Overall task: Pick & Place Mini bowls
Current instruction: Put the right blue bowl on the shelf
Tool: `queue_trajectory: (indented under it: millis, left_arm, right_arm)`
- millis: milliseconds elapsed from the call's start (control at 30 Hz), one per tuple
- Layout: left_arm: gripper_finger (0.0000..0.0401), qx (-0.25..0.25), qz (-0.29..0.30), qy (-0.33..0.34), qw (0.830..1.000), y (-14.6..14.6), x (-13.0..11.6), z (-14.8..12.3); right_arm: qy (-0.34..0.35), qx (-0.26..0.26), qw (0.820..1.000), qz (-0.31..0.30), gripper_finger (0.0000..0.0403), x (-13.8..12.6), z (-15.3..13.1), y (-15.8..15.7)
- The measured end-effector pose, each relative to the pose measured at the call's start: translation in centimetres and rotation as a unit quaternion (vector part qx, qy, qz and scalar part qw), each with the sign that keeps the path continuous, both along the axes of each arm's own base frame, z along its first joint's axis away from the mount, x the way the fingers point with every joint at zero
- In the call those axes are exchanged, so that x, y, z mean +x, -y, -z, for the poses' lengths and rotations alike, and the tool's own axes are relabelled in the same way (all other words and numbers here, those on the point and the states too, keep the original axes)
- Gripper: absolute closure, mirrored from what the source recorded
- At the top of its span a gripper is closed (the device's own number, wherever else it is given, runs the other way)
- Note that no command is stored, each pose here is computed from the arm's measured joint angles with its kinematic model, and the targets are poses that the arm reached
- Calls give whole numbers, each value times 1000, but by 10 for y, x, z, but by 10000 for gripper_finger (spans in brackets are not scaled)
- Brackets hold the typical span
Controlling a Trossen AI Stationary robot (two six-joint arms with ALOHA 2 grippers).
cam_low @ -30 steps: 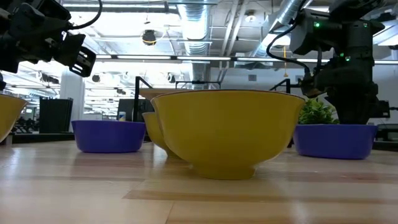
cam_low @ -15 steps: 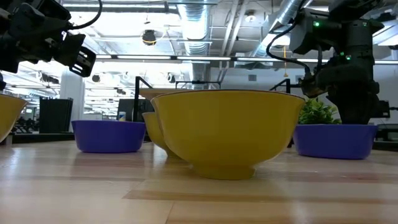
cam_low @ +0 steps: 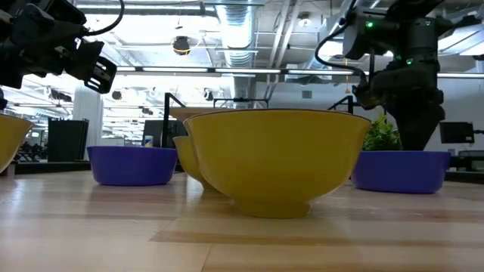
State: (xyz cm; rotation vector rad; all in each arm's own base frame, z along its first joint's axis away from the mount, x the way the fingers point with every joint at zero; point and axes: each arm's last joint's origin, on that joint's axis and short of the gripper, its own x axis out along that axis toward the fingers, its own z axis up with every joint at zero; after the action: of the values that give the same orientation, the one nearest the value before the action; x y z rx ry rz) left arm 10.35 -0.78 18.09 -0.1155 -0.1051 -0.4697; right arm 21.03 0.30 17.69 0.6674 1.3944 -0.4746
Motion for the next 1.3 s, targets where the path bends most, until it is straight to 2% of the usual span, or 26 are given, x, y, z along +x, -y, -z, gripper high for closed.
queue_trajectory:
  millis: [400, 867, 1300]
  left_arm:
    - [270, 0, 0, 0, 1000, 0, 0, 0]
    - [270, 0, 0, 0, 1000, 0, 0, 0]
    - [270, 0, 0, 0, 1000, 0, 0, 0]
  right_arm:
    - [5, -1, 1000, 3, 295, 1, 0, 1]
    - [11, 0, 1000, 1, 328, 2, 0, 1]
    - [29, -6, 1000, -9, 331, 5, -1, 1]
